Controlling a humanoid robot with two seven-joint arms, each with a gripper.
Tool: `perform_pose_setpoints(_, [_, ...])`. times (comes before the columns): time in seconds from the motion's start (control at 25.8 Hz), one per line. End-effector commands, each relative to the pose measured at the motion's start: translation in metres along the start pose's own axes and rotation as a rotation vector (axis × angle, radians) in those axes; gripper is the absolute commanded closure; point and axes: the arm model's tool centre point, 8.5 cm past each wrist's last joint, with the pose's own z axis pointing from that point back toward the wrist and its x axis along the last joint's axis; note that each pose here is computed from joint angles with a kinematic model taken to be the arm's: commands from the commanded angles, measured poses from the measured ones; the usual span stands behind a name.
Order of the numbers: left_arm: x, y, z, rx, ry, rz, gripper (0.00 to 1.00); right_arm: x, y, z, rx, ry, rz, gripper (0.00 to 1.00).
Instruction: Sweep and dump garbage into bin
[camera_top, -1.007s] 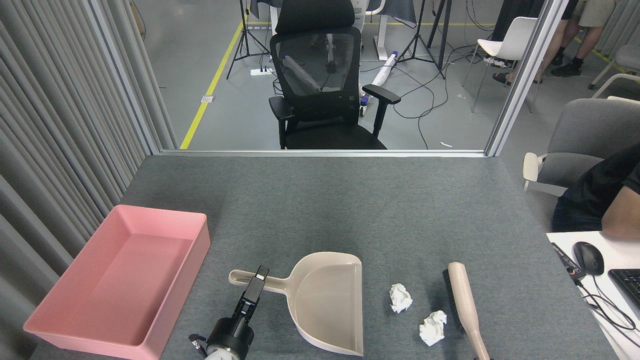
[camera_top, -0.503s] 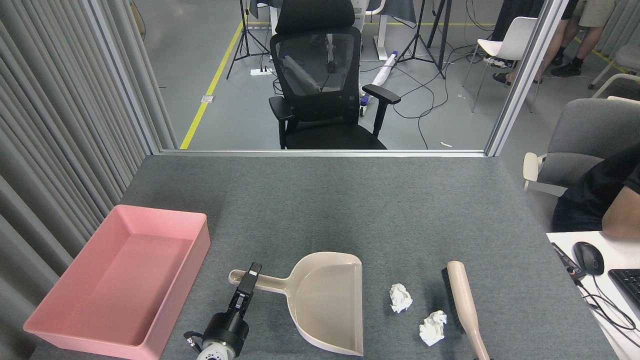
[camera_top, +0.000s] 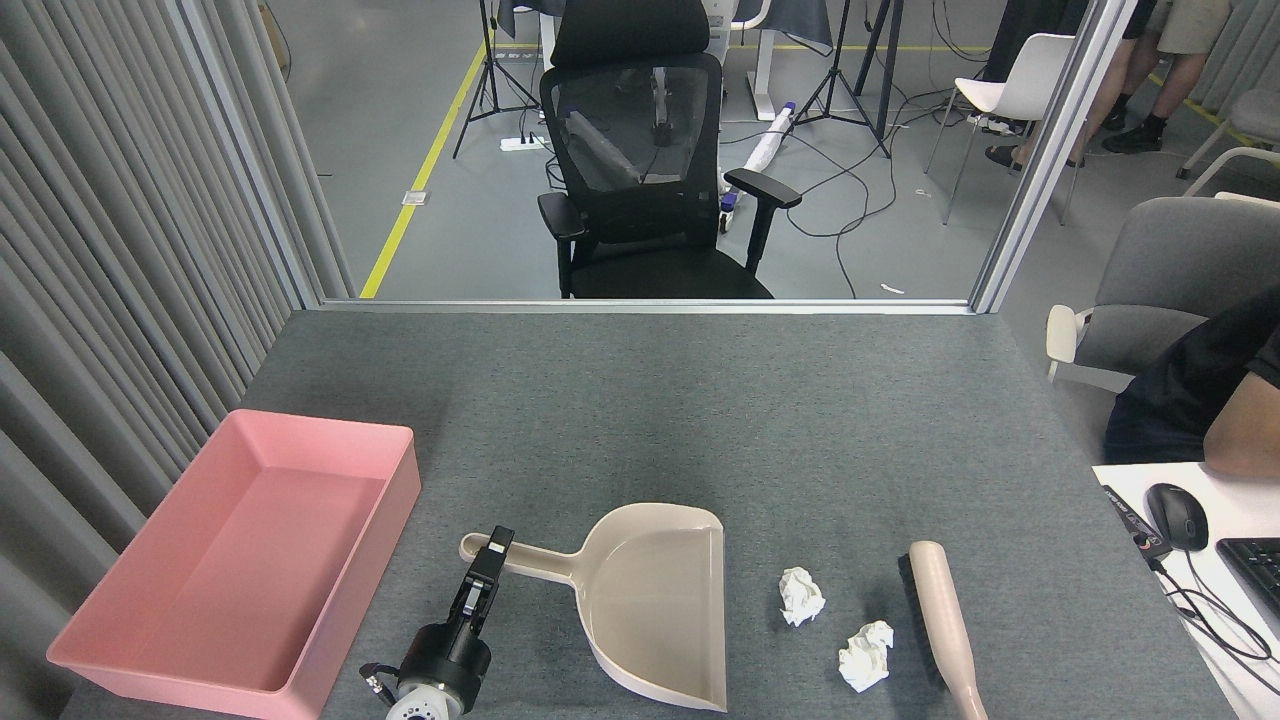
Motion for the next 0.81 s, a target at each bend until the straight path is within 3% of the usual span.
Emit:
perform_pose_setpoints(0.0, [0.000, 0.001, 0.000, 0.002, 0.000, 0.002, 0.87, -0.010, 0.003, 0.006, 0.011, 0.045, 0.010, 1.00])
perform_pose_setpoints(0.23, [0.000, 0.006, 0.001, 0.016, -0.004, 0.005, 0.95, -0.005, 0.012, 0.010, 0.039, 0.033, 0.005, 1.00])
perform_pose_setpoints(0.43, [0.000, 0.008, 0.002, 0.013, -0.020, 0.005, 1.00, 0.028, 0.021, 0.005, 0.059, -0.019, -0.018, 1.00])
perform_pose_setpoints(0.77, [-0.001, 0.010, 0.005, -0.001, -0.030, 0.026, 1.00, 0.095, 0.024, -0.010, 0.055, -0.077, -0.048, 1.00])
